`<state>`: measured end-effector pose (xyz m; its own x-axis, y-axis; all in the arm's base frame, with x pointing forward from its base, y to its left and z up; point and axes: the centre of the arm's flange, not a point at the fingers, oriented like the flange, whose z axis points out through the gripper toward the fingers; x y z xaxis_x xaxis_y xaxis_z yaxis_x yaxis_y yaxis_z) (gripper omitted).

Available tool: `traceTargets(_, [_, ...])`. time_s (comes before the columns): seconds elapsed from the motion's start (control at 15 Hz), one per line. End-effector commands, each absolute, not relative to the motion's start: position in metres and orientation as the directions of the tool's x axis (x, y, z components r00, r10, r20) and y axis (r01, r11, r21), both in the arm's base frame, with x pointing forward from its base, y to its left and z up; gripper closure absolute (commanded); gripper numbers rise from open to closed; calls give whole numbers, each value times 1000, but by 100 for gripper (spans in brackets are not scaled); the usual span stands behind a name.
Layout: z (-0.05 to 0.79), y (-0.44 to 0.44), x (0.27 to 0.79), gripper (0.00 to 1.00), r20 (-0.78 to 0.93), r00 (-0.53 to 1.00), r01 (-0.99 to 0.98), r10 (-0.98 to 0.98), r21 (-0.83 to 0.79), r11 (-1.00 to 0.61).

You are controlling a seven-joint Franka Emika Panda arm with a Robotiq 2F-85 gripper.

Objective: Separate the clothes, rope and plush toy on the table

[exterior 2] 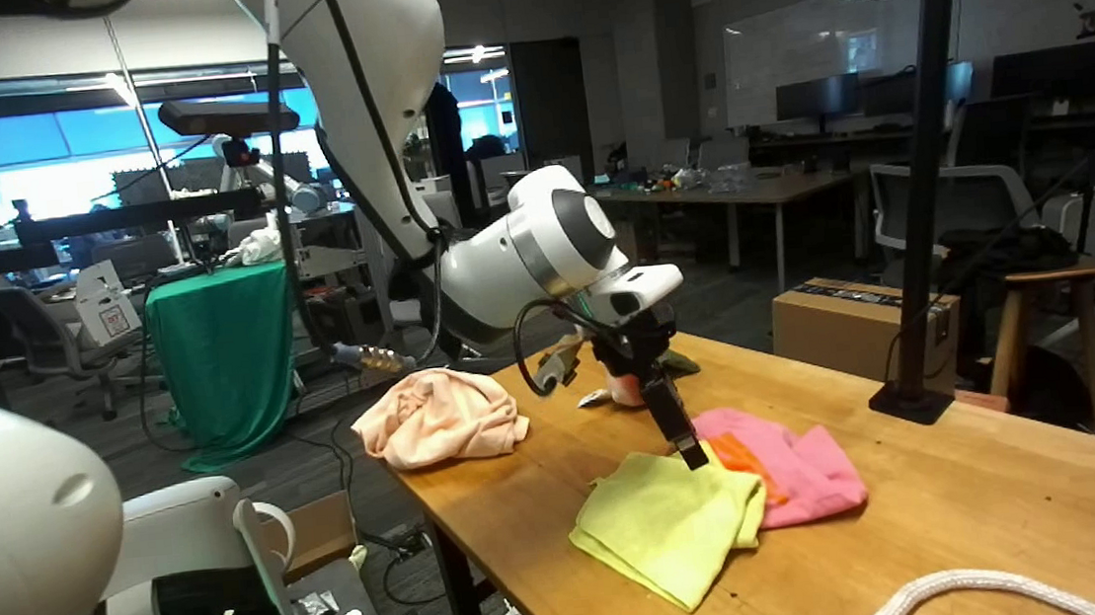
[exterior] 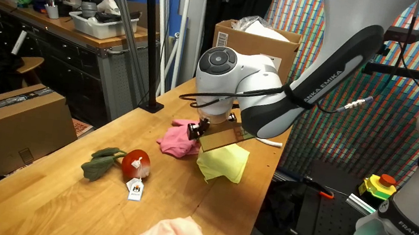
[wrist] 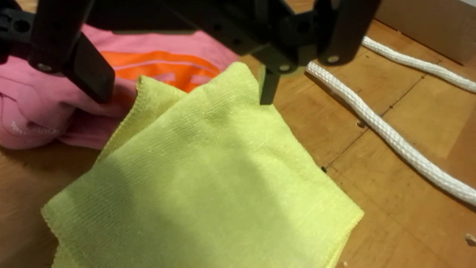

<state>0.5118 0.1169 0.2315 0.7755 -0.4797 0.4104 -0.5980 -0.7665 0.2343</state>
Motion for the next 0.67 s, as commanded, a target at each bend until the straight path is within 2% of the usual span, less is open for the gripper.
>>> traceTargets(0.0, [255,126,516,0,457,800,-537,-389,254,-805])
traceTargets(0.27, [264,126,533,0,504,811,-463,-298,242,-853])
traceTargets(0.6, [273,121,551,0,519,802,-434,-295,167,-885])
